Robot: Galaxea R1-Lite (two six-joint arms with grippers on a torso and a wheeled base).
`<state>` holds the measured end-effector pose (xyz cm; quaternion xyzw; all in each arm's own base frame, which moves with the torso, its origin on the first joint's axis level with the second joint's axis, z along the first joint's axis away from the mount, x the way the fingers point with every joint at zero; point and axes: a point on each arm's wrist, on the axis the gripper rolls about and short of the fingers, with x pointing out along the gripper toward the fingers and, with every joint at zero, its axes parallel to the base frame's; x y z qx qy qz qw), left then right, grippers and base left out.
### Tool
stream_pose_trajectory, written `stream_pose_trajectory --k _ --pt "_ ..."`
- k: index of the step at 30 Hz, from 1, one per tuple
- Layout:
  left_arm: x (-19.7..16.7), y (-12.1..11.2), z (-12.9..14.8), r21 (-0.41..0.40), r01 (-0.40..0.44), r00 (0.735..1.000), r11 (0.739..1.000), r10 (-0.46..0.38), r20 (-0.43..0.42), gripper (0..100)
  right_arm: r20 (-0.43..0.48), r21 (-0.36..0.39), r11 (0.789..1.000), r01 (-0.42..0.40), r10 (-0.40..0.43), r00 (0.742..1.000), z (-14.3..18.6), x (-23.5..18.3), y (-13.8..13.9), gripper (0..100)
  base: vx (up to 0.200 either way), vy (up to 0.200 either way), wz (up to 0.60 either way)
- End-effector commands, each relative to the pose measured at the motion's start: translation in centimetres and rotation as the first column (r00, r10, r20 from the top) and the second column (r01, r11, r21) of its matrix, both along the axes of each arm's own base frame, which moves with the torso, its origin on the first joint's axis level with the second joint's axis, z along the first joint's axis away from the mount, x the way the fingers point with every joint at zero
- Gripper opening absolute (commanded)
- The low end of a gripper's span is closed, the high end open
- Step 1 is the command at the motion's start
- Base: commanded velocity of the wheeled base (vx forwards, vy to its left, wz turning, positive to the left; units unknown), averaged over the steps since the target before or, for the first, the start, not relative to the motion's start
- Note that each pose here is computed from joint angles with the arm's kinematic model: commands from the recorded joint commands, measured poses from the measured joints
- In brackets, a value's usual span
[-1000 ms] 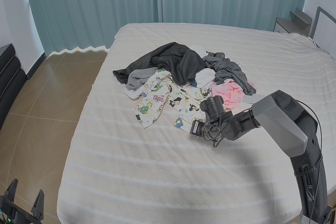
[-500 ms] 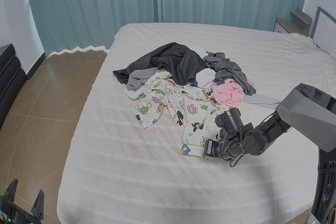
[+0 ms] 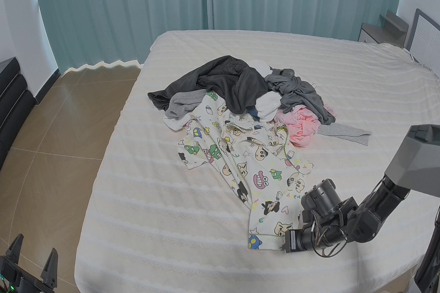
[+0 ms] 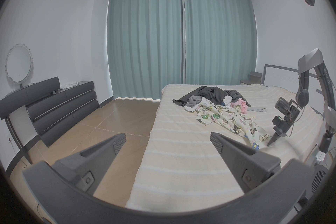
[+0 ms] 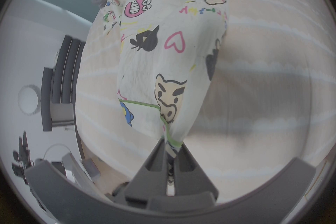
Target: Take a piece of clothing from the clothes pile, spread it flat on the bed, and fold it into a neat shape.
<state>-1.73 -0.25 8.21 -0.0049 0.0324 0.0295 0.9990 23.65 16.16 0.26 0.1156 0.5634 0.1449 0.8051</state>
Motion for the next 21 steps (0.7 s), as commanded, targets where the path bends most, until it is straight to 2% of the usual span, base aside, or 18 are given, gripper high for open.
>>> stream_pose_trajectory --k 1,4,10,20,21 --pt "0.1 0.0 -0.5 -0.001 -0.001 1.000 1.000 0.001 -0.018 100 -0.027 -0.019 0.995 -0.096 0.096 0.995 0.4 -3.3 -0.6 0 0.000 0.000 0.00" --pt "0.1 0.0 -0.5 -0.002 -0.001 1.000 1.000 0.001 -0.018 100 -0.046 -0.036 0.992 -0.117 0.115 0.992 0.1 -4.2 -0.7 0 0.000 0.000 0.00" --pt "0.1 0.0 -0.5 -0.002 0.001 1.000 1.000 -0.001 -0.018 100 -0.038 -0.044 0.993 -0.107 0.105 0.994 0.0 -4.3 -1.0 0 0.000 0.000 0.00" --pt "0.1 0.0 -0.5 -0.001 0.001 1.000 1.000 -0.001 -0.018 100 -0.090 -0.099 0.988 -0.122 0.113 0.990 -1.3 -5.4 -1.3 0 0.000 0.000 0.00" --pt "0.1 0.0 -0.5 -0.001 -0.001 1.000 1.000 0.001 -0.018 100 -0.093 -0.103 0.987 -0.124 0.115 0.989 -1.4 -5.5 -1.3 100 0.000 0.000 0.00"
